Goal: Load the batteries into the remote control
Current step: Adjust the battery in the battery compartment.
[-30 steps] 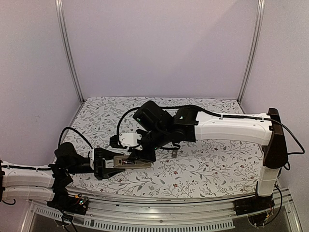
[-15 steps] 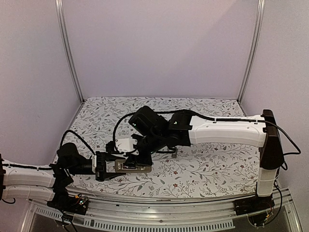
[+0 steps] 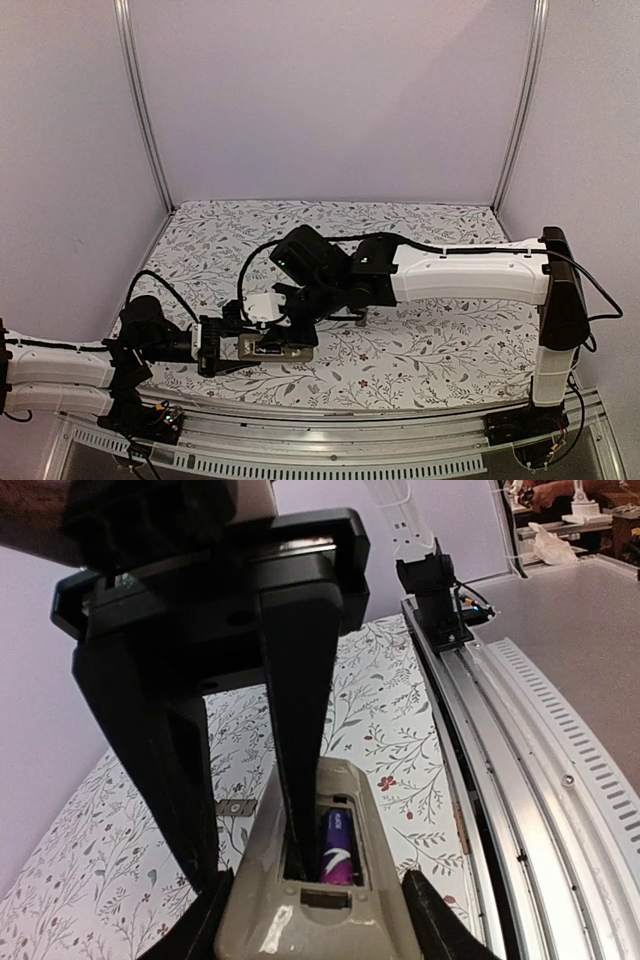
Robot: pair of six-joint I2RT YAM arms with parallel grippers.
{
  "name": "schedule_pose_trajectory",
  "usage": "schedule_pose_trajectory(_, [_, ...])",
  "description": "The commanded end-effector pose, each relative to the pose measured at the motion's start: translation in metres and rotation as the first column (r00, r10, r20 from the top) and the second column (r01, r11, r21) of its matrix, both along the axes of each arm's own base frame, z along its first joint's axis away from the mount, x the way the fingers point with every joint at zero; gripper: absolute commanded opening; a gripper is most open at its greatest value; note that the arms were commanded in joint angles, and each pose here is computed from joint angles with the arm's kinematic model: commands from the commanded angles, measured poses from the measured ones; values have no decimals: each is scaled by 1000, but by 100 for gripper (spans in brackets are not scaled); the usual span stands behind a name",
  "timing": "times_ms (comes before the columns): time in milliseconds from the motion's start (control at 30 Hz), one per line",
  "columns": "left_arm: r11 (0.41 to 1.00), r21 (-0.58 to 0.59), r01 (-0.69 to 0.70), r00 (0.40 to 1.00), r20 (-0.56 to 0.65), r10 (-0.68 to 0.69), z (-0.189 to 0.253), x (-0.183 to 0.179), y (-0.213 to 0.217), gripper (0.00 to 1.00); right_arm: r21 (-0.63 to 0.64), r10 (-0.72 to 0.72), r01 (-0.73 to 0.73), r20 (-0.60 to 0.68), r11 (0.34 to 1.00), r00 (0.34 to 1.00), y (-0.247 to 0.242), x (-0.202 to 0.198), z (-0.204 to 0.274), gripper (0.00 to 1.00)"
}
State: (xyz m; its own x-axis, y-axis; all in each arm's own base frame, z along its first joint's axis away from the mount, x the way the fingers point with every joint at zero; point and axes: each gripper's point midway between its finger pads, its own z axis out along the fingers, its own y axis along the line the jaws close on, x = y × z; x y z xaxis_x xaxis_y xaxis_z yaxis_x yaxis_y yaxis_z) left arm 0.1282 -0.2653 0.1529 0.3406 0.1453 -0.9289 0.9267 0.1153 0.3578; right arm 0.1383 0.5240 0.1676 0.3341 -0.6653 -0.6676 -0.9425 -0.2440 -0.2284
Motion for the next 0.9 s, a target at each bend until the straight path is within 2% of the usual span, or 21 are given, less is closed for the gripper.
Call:
schedule_pose_trajectory(0, [993,-117,23,980,199,1,51,5,-2,0,-148,8,-12,-22,989,1000,-25,-10,-40,30])
schedule_pose_trajectory(133, [996,-51,68,972,227,-55,27,-8,1,0,-100,-109,114,52,988,993,-20,20,-20,28])
schedule_pose_trajectory(233, [998,-25,61,972,231,-53,18,-8,3,0,-25,-171,173,41,985,984,-20,36,7,28])
schedule_pose_trajectory(400, [998,-20,58,972,228,-52,17,-8,3,0,117,-115,112,24,987,993,-17,26,55,29])
schedule_pose_trajectory(633, [999,-21,29,978,209,-24,17,-4,5,0,179,-69,68,3,982,998,-12,17,77,30])
schedule_pose_trajectory(767, [999,-26,-36,982,186,40,19,8,8,0,223,-88,84,7,971,996,-16,25,93,30])
schedule_pose_trajectory(867, [984,-51,-173,978,110,178,27,35,19,0,286,-129,125,-7,950,992,-30,46,111,32])
